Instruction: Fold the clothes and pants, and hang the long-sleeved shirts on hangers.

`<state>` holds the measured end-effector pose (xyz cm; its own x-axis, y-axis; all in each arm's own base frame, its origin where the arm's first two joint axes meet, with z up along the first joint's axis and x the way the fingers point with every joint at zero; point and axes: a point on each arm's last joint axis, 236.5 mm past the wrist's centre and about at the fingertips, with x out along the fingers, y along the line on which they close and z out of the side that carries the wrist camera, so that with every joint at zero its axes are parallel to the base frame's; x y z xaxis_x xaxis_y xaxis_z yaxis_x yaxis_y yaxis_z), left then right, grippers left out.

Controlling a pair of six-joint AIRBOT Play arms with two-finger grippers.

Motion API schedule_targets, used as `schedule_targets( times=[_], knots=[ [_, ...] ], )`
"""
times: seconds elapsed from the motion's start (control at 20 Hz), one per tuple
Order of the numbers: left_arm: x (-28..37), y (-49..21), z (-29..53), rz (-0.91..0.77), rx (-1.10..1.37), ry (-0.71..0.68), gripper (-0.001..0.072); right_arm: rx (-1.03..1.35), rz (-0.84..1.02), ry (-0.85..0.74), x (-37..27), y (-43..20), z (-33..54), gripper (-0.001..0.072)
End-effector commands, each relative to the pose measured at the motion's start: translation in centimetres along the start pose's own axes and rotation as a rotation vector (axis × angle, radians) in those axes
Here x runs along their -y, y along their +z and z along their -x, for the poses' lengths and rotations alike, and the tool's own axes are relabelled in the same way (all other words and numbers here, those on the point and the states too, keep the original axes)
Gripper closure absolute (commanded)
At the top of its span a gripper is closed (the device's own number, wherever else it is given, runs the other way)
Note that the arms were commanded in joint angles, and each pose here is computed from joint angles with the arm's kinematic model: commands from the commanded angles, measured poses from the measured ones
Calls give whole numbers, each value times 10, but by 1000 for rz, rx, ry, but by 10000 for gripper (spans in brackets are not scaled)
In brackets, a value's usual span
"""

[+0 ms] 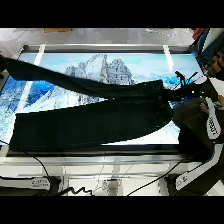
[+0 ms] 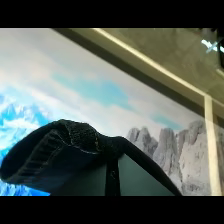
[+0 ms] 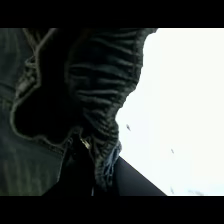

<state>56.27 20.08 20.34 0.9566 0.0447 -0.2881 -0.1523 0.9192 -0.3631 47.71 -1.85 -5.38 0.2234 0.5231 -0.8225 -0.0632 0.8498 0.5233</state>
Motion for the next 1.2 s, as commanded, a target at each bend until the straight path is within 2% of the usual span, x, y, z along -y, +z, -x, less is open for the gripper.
schedule_targets(
  times=[0.0, 0.1, 0.2, 0.3, 0.4, 0.65, 0.95, 1.15],
  knots=[
    [12, 9, 3, -169, -31, 21, 689, -56, -30, 2, 4, -18, 17, 683],
    [-26, -72, 2, -274, -338, 94, 689, -57, -20, 3, 0, -17, 14, 683],
    [-75, -154, 11, -296, -638, 195, 689, -59, -6, 4, -6, -15, 10, 683],
    [-113, -204, 22, -255, -810, 285, 688, -68, 9, 7, -13, -15, 6, 683],
    [-130, -228, 23, -223, -875, 306, 687, -77, 24, 9, -20, -16, 2, 683],
    [-140, -231, 9, -236, -839, 320, 687, -85, 30, 0, -19, -17, 0, 683],
    [-158, -197, -2, -348, -725, 387, 686, -118, 46, -67, -3, -25, 2, 683],
    [-186, -157, 13, -460, -682, 540, 687, -152, 25, -185, 24, -32, 7, 683]
  ],
)
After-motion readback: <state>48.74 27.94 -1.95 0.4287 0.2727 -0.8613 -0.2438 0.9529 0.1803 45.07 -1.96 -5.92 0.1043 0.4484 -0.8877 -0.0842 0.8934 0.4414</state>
